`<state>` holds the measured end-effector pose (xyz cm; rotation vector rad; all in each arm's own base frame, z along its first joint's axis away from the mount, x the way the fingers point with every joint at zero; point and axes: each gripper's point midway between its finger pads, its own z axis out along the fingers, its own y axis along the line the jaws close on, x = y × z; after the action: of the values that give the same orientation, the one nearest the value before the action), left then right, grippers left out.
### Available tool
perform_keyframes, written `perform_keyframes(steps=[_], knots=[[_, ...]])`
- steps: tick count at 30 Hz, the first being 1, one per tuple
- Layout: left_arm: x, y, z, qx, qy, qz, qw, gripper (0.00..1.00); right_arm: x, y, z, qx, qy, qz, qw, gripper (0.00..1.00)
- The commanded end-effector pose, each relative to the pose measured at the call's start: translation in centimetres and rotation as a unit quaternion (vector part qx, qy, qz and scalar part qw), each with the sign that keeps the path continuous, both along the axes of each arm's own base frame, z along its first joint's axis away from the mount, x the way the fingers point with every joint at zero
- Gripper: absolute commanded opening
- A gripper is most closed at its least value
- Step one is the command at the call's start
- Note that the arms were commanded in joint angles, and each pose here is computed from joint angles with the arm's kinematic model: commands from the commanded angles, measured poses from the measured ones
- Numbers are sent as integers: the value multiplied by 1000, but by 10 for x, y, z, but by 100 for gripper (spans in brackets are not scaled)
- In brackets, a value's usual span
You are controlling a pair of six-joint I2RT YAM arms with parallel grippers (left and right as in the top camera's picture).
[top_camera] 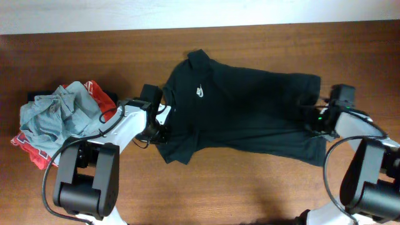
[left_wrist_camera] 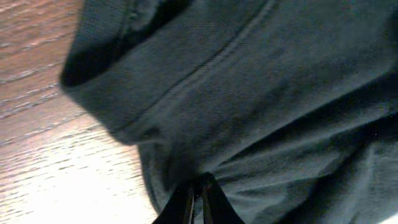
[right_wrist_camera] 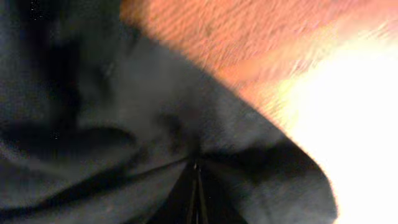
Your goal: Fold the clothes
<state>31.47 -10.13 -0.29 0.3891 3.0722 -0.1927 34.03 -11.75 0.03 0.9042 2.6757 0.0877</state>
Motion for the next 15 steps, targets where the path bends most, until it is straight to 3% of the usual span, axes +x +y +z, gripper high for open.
perform_keyframes(steps=[1, 15], knots=[[4, 25, -6, 55, -5, 15, 998, 7, 12, -5, 1, 13, -19, 23, 999, 4], [47, 17, 54, 51, -51, 12, 997, 15, 18, 21, 59, 72, -47, 67, 994, 4]])
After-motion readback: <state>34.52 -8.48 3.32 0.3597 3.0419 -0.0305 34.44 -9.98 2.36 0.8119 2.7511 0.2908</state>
